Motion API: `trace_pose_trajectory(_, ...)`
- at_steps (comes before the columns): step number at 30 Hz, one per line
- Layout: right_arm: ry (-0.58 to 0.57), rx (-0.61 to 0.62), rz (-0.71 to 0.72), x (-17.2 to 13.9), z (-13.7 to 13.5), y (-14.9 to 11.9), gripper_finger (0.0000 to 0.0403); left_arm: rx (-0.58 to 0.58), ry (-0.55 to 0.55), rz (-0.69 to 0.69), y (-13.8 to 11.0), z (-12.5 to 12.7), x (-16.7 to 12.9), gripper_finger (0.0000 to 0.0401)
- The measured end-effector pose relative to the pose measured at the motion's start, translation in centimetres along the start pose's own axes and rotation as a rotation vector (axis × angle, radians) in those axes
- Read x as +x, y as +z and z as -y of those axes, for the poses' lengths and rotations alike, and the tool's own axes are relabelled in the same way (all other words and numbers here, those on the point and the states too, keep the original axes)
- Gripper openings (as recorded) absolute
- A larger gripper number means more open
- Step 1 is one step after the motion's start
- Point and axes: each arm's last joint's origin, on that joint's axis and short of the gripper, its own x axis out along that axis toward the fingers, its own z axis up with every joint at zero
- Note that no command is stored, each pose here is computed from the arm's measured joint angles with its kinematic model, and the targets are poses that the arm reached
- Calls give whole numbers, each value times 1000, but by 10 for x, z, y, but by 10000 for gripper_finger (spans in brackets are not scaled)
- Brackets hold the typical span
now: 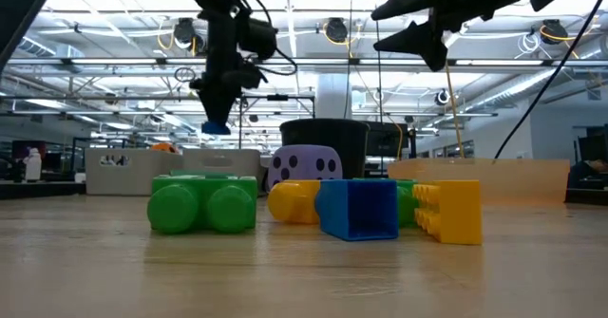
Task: Pick & Place Toys
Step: Put the blue game piece into the right gray bin
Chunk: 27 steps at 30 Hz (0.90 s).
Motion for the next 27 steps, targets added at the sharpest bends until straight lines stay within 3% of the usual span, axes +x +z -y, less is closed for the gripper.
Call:
trace_pose_trajectory(12,-57,16,14,1,13,6,226,6,-34,-48,22,11,45,138)
trace_pose_trajectory(18,-63,15,7,1,14,5,226,-26,-53,22,29,12,45,138)
trace_pose_trajectory(27,-63,16,7,1,14,5,226,1,-66,5,23,23,57,138)
